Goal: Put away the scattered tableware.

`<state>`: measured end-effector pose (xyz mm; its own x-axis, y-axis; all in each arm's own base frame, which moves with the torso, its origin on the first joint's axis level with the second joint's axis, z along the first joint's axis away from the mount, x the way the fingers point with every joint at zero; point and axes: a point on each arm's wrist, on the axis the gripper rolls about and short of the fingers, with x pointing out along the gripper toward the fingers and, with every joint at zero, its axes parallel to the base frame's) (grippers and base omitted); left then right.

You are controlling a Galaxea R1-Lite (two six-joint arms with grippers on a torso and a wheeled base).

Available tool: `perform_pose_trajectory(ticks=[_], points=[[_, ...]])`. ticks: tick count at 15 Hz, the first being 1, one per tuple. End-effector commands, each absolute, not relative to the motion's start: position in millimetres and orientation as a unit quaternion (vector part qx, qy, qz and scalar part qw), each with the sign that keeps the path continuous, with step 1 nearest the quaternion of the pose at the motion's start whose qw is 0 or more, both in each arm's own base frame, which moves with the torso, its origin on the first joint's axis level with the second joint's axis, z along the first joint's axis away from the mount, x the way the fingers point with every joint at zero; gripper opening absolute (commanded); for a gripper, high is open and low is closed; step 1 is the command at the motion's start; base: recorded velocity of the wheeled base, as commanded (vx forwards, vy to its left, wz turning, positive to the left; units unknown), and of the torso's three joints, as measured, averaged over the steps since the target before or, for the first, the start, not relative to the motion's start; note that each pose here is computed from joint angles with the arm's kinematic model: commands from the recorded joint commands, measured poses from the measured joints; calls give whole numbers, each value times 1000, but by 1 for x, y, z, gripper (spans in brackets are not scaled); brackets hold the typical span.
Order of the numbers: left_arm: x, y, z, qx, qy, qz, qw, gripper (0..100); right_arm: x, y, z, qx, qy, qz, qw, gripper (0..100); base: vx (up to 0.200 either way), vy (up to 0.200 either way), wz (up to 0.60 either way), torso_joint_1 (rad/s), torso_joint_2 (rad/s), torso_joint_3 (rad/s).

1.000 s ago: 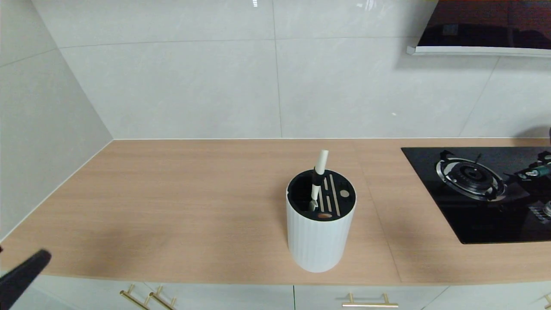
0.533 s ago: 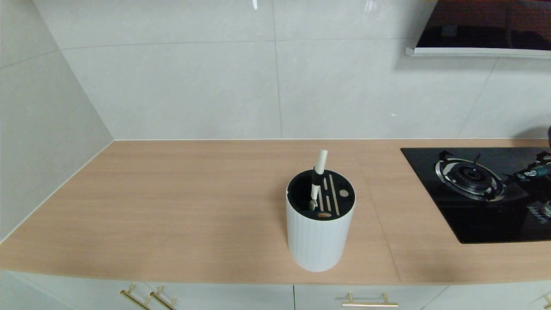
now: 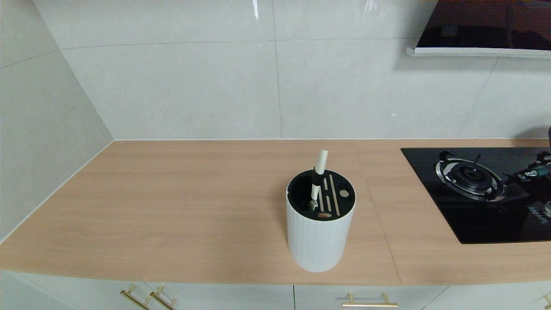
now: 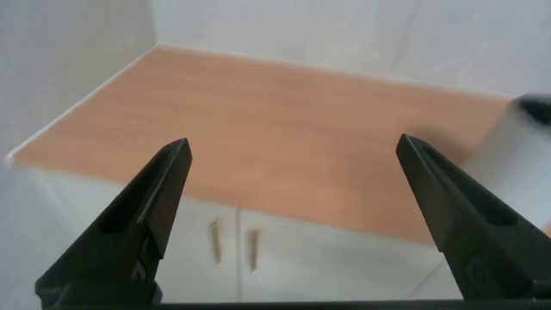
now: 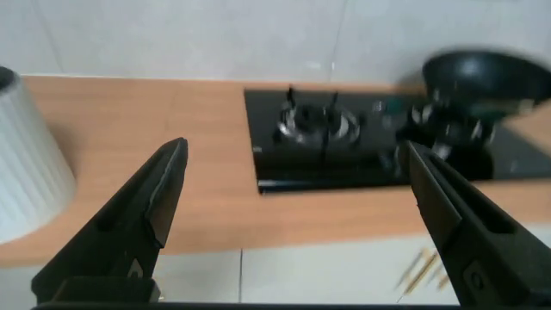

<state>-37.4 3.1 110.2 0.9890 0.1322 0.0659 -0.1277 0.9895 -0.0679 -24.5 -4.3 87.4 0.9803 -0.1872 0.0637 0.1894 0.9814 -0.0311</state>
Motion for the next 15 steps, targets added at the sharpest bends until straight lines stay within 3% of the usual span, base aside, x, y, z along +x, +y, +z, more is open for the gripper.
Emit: perform_pose_trajectory(ticks=[1,5,15], points=[[-23,2,81,-11,-25,36,999,100,-23,-4,80,-10,-22,-95,995,100,0,0,0,0,0,0],[-23,0,76,17,-1,7,1000,100,-23,-3,80,-9,-22,-62,998,100,0,0,0,0,0,0],[-23,0,76,0,-1,5,1000,100,-23,-1,75,-21,3,-28,999,100,0,0,0,0,0,0]])
